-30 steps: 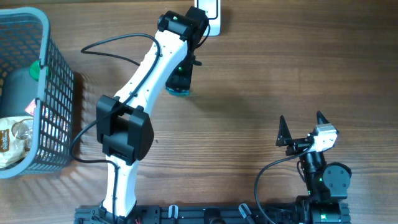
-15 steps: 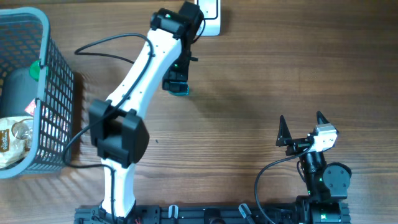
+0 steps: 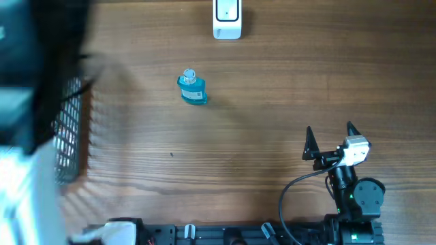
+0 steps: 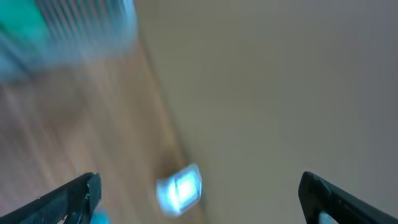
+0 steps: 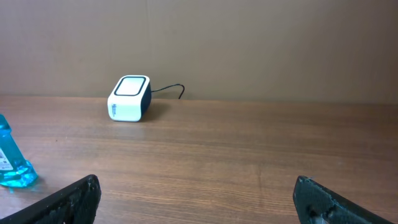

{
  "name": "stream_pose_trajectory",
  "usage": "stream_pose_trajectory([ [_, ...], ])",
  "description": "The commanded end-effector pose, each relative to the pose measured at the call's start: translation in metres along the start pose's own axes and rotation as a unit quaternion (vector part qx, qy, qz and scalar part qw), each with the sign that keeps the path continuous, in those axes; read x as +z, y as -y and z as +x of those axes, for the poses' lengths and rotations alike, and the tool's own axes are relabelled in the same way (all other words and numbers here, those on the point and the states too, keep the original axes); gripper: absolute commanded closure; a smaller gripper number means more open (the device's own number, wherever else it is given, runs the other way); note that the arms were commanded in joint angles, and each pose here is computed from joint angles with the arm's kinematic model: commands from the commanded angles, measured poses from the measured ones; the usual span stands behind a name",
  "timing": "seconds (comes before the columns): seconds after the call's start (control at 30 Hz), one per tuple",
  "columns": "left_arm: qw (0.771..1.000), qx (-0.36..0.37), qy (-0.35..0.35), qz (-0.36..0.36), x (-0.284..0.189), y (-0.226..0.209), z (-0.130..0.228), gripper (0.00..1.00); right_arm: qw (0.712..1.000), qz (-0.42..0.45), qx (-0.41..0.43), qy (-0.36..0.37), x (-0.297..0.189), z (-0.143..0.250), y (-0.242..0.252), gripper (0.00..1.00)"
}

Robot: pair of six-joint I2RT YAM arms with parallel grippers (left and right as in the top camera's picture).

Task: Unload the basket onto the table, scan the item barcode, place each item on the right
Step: 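Reach the left gripper into the basket and grasp the Pantree snack bag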

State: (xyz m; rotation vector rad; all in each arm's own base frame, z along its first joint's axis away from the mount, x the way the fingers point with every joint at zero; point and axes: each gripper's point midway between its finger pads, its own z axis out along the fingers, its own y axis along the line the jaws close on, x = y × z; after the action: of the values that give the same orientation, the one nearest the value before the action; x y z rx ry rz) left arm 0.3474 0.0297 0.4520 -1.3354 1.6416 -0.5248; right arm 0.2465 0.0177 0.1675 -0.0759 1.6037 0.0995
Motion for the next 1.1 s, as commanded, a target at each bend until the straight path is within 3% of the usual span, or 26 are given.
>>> stream_pose_trajectory([
  [0.0,0.979,0.077,0.180,-0.049,-0.067,-0.044,-0.113,0.00,1.000,0.005,-0.007,0.009,-0.001,-0.007,0.002,0.00],
  [0.07,0.956,0.071,0.251,-0.132,-0.088,-0.087,-0.163,0.00,1.000,0.005,-0.007,0.009,-0.001,-0.007,0.002,0.00],
  [0.13,0.938,0.033,0.264,-0.222,-0.092,-0.136,-0.186,0.00,1.000,0.005,-0.007,0.009,-0.001,-0.007,0.002,0.00],
  [0.27,0.896,-0.089,0.175,-0.398,-0.042,-0.241,-0.191,0.00,1.000,0.004,-0.007,0.009,-0.001,-0.007,0.001,0.00],
  [0.43,0.848,-0.123,0.068,-0.510,0.052,-0.322,-0.184,0.00,1.000,0.005,-0.007,0.009,-0.001,-0.007,0.002,0.00],
  [0.57,0.833,-0.127,0.040,-0.538,0.102,-0.386,-0.160,0.00,1.000,0.004,-0.007,0.009,-0.001,-0.007,0.001,0.00],
  [0.73,0.816,-0.155,0.011,-0.557,0.134,-0.470,-0.096,0.00,1.000,0.005,-0.007,0.009,-0.001,-0.007,0.002,0.00],
  [0.97,0.823,-0.155,0.020,-0.546,0.147,-0.495,-0.080,0.01,1.000,0.005,-0.007,0.009,-0.001,-0.007,0.002,0.00],
  [1.0,0.825,-0.157,0.017,-0.543,0.148,-0.494,-0.079,0.09,1.000,0.005,-0.007,0.009,-0.001,-0.007,0.002,0.00],
  [1.03,0.830,-0.163,0.011,-0.534,0.152,-0.491,-0.078,0.49,1.000,0.005,-0.007,0.009,-0.001,-0.007,0.002,0.00],
  [1.07,0.837,-0.170,0.005,-0.520,0.156,-0.484,-0.079,0.65,1.000,0.005,-0.007,0.009,-0.001,-0.007,0.002,0.00],
])
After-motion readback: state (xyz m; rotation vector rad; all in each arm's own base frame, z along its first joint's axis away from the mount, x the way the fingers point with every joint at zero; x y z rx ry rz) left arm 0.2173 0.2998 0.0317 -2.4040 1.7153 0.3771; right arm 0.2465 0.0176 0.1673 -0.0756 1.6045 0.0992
